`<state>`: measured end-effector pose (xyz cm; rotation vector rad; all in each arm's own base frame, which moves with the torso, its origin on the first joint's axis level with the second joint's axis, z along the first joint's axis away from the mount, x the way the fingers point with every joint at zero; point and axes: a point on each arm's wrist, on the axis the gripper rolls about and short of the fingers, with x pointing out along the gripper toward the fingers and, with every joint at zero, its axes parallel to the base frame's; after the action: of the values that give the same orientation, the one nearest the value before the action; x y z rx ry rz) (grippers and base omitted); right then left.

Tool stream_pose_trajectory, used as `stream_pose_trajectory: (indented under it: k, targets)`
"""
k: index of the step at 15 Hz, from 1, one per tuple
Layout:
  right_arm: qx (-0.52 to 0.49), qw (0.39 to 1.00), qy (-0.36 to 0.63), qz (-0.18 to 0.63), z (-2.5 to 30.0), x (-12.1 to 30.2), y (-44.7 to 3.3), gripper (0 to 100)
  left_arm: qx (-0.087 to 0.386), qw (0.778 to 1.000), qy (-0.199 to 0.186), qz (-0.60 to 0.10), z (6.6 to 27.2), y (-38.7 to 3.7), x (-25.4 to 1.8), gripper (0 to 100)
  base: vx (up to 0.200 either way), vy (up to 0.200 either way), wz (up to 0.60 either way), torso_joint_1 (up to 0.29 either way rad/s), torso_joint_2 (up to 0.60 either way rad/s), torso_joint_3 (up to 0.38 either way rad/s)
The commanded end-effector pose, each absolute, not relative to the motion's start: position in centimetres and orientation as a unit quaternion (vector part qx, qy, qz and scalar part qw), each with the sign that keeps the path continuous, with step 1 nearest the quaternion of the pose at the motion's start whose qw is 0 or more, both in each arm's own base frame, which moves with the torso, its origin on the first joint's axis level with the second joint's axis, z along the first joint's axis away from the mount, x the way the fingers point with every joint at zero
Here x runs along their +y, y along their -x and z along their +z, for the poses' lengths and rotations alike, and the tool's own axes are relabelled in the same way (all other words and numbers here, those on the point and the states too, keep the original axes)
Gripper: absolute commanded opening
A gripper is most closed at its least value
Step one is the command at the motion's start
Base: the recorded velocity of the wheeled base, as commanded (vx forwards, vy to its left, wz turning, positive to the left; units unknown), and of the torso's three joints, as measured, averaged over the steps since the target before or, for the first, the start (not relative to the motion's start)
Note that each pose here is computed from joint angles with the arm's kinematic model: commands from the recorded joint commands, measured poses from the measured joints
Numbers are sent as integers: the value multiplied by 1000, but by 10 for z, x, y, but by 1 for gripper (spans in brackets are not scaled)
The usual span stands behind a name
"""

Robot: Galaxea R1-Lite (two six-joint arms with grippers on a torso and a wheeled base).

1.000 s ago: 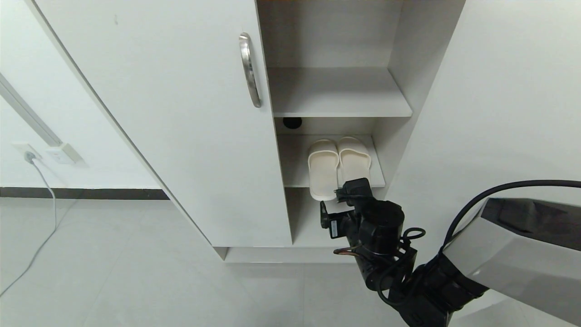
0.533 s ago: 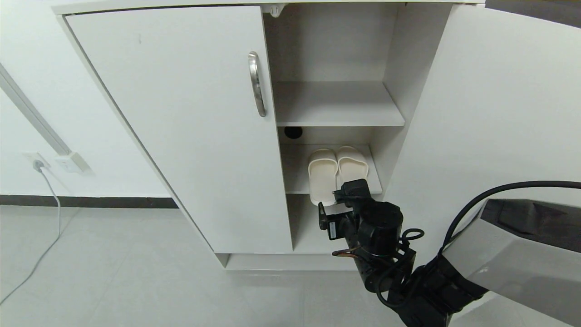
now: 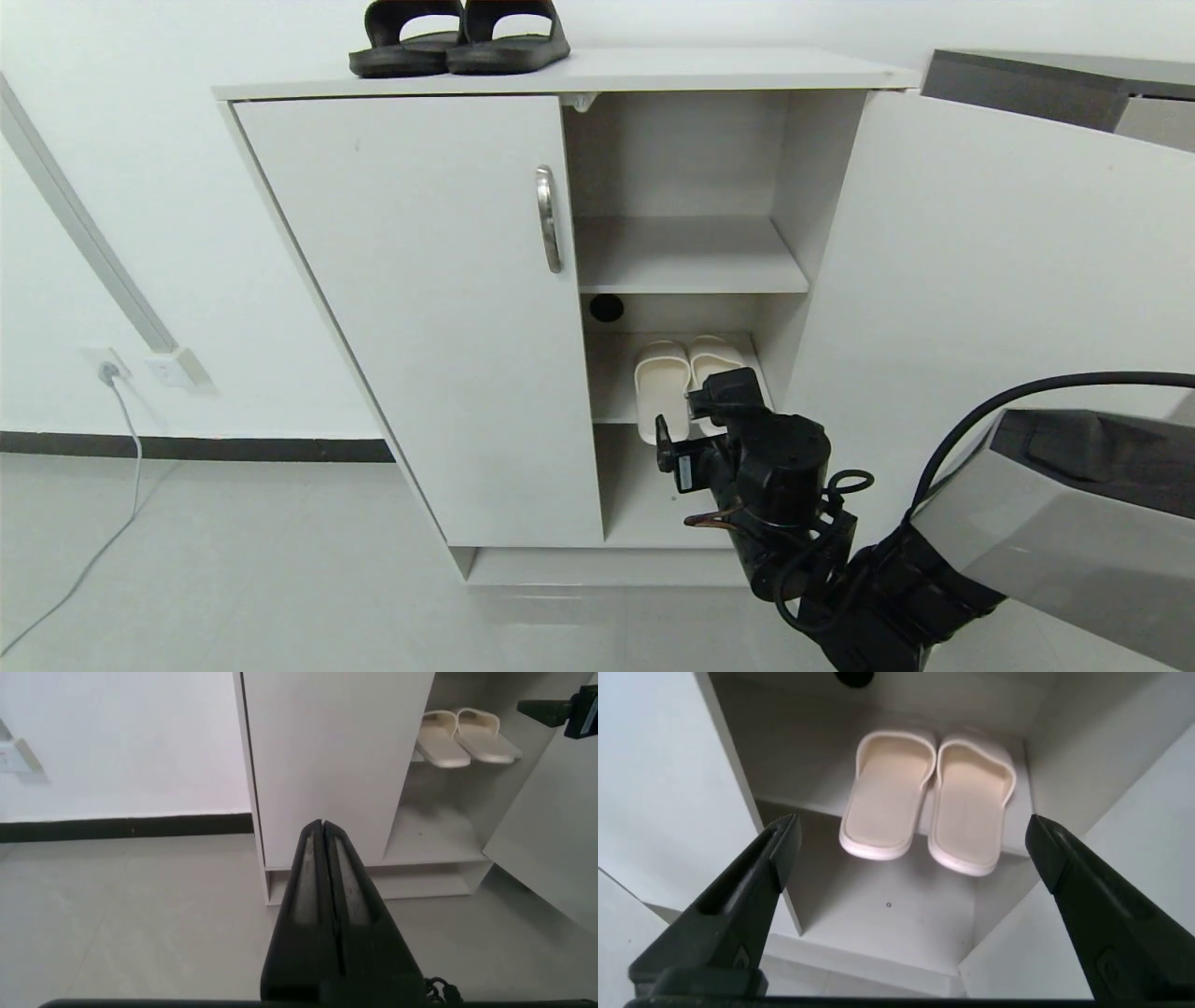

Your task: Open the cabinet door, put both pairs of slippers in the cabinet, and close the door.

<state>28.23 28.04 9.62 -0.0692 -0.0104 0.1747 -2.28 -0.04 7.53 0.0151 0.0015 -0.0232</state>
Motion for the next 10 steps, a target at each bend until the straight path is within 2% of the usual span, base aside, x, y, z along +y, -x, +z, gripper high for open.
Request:
stream_pose_trajectory:
  k: [1, 3, 10]
  targets:
    - [-3, 996, 37, 87, 95, 280, -282, 100, 1, 1000, -8, -12, 75, 23, 0, 0, 0, 0, 0, -2, 7, 193]
    - [0, 995, 39, 87, 95, 277, -279, 100, 1, 1000, -7, -11, 75, 23, 0, 0, 0, 0, 0, 0, 2, 132]
    - [8, 995, 46, 89, 92, 273, -276, 100, 1, 1000, -6, -11, 75, 23, 0, 0, 0, 0, 0, 0, 0, 0]
